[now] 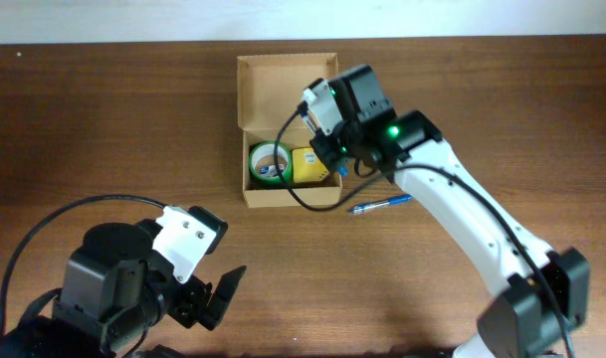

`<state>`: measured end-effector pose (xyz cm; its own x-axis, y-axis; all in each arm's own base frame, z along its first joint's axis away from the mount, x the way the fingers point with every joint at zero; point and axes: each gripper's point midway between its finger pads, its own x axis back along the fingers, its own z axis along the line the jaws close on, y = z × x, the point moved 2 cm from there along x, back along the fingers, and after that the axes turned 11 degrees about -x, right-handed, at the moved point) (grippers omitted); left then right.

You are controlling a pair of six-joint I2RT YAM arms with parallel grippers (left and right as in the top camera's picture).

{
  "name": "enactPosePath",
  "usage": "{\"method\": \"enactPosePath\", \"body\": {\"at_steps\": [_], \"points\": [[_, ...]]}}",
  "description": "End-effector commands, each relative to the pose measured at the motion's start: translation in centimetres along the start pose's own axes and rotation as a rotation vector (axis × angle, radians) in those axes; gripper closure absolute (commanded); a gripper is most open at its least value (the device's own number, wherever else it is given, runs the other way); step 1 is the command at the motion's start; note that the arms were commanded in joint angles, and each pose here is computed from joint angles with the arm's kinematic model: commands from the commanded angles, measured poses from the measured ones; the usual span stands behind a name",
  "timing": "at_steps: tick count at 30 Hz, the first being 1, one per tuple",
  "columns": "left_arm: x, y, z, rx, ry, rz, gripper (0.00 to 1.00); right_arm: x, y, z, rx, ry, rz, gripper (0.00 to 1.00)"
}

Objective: Pack container
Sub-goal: 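Carry the marker with the right gripper into the box and release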

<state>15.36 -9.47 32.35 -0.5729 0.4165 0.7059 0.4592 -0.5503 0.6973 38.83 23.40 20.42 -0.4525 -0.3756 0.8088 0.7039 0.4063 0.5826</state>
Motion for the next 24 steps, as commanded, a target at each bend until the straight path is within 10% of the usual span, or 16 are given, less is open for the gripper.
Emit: {"method": "enactPosePath", "body": {"at_steps": [1,13,24], "points": [[0.4,0.4,-0.2,-0.025,-0.008,-0.023,0.0,-0.1,2.3,1.1,0.145,0.029,-0.01,0.97],[0.4,0.4,-0.2,-0.025,-0.008,-0.023,0.01,-1.8,1.7,5.3,0.725,0.157,0.041,0.96],[0.4,0.4,-0.2,-0.025,-0.008,-0.023,0.0,-4.8,-1.1,5.5,0.83,0.243,0.136,0.96]]}}
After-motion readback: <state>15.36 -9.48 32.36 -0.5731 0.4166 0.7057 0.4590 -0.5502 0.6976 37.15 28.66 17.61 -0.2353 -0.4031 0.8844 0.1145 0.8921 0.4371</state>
